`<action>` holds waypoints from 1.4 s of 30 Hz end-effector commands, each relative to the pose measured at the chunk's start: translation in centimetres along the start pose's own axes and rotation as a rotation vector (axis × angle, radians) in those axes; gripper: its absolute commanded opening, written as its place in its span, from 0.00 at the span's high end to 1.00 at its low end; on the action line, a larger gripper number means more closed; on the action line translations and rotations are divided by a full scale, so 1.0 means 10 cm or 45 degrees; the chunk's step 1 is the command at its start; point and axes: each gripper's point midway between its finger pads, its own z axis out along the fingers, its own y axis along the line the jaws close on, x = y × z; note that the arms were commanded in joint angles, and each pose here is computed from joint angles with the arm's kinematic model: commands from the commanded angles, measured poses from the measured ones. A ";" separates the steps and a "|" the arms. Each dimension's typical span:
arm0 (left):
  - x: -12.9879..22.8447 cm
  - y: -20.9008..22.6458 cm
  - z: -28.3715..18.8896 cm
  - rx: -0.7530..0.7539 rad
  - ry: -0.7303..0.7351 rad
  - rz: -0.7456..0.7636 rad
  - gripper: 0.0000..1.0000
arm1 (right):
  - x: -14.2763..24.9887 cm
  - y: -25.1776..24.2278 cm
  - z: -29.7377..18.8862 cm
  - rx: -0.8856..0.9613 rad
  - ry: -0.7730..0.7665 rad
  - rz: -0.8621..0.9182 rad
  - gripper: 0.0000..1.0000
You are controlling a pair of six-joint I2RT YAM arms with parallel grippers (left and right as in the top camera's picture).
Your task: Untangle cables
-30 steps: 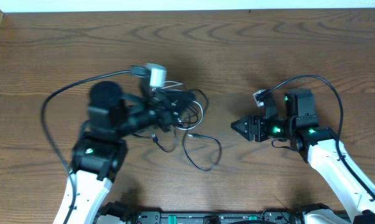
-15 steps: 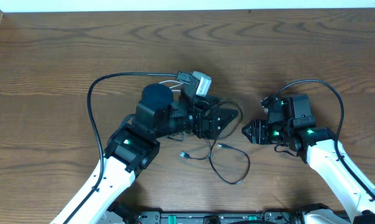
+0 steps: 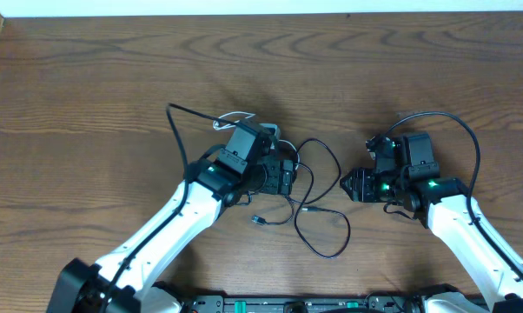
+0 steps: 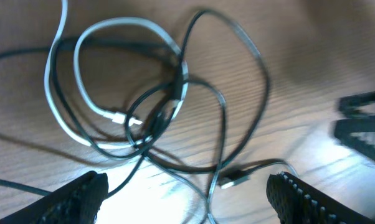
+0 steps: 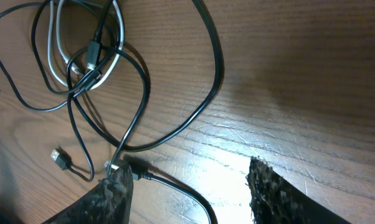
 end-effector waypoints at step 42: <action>0.03 -0.08 0.40 -0.044 0.050 0.058 0.92 | -0.01 0.01 -0.01 0.004 -0.009 0.006 0.46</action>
